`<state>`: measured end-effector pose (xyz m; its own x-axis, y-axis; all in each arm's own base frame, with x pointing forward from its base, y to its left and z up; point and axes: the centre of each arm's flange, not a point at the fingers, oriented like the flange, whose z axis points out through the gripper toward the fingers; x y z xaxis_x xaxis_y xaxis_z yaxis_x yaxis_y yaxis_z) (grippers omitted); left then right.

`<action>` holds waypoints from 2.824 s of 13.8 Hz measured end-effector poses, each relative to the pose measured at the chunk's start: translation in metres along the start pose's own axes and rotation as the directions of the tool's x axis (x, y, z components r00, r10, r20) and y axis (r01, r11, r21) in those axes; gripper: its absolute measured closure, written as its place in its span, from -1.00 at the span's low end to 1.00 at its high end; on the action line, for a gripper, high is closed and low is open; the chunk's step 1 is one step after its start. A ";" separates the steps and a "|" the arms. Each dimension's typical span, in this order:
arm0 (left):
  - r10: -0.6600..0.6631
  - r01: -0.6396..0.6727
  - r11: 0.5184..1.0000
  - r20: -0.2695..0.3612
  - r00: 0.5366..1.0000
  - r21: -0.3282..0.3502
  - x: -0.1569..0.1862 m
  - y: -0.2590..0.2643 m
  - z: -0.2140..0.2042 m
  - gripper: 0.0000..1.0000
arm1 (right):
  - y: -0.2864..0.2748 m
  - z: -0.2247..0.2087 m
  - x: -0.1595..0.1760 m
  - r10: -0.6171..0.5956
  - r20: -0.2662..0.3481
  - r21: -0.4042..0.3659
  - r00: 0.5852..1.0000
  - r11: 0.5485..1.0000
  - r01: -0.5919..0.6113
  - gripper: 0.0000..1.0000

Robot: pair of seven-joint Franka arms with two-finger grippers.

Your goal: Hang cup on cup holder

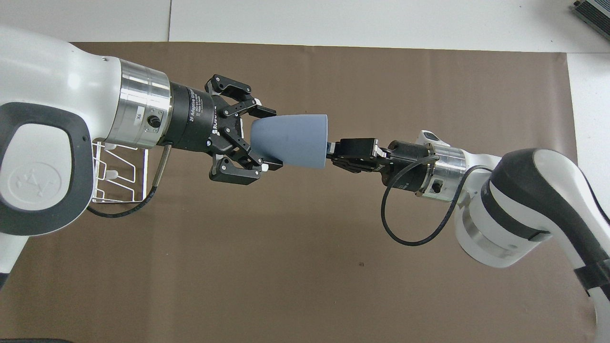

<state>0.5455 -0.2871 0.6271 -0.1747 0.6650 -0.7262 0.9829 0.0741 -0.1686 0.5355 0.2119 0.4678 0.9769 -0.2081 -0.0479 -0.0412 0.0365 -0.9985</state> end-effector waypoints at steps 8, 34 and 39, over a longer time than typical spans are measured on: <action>0.002 -0.002 1.000 0.002 1.000 -0.002 -0.001 -0.001 -0.002 -0.50 | -0.002 -0.001 0.000 -0.006 0.000 0.002 1.000 1.000 0.006 0.92; 0.173 -0.237 0.964 -0.392 0.903 -0.119 0.043 0.020 -0.024 -0.50 | -0.003 -0.080 0.030 -0.138 0.028 -0.238 0.990 0.961 0.140 -0.99; 0.331 -0.407 0.913 -0.590 0.737 0.004 0.076 0.012 -0.014 -0.50 | -0.002 -0.144 0.050 -0.219 0.121 -0.492 0.968 0.834 0.251 -1.00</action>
<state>0.5444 -0.2249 0.5794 0.2311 0.9526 -0.1979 0.9686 -0.2060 0.1395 0.5540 0.0606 0.4633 0.9802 -0.0910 0.1760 0.1074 -0.5025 -0.8579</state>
